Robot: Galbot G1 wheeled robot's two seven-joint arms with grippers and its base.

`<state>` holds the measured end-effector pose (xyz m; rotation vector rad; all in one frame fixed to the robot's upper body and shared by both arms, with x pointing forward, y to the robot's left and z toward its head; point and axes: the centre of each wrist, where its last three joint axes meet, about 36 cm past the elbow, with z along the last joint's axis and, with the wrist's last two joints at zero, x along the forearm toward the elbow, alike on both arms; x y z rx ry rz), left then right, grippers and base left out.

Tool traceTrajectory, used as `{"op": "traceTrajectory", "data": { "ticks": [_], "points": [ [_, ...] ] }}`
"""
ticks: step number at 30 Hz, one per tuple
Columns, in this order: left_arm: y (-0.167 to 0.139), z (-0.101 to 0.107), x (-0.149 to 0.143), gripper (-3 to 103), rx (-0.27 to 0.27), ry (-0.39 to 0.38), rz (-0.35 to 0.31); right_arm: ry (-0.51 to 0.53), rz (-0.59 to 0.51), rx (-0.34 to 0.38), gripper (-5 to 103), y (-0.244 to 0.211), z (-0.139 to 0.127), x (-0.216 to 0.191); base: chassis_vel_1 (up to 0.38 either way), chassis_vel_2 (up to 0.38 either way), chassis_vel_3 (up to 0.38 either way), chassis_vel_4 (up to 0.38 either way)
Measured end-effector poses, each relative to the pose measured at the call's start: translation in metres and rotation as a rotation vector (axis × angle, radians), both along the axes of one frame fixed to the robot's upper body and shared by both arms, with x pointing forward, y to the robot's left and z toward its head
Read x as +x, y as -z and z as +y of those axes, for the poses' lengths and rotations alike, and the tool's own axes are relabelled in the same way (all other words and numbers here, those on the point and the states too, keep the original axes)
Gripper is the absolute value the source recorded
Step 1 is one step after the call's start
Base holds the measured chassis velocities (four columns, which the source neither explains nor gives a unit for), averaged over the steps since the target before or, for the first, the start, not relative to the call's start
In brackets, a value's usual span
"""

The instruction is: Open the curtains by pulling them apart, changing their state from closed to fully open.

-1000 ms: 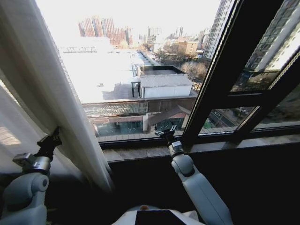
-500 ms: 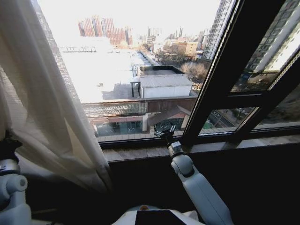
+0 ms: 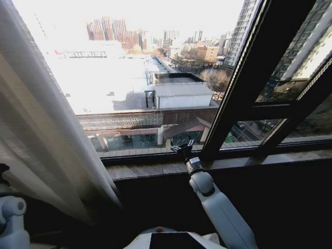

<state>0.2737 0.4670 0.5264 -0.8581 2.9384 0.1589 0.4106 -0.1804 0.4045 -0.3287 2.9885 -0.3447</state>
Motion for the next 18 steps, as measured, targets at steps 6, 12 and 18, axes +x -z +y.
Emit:
{"op": "traceTrajectory", "data": {
  "ticks": [6, 12, 18],
  "points": [
    [0.006, -0.034, 0.006, 37, 0.0, 0.258, 0.038, 0.01, -0.001, 0.0, 100, 0.001, -0.004, 0.0, 0.0, 0.0, 0.0, 0.0],
    [0.013, -0.061, 0.029, 59, 0.004, 0.409, 0.098, 0.021, -0.003, -0.004, 100, 0.002, -0.01, 0.0, 0.0, 0.0, 0.0, 0.0],
    [0.016, -0.089, 0.052, 81, -0.013, 0.462, 0.139, 0.027, -0.002, -0.005, 100, 0.006, -0.013, 0.002, 0.0, 0.0, 0.0, 0.0]
  ]
}}
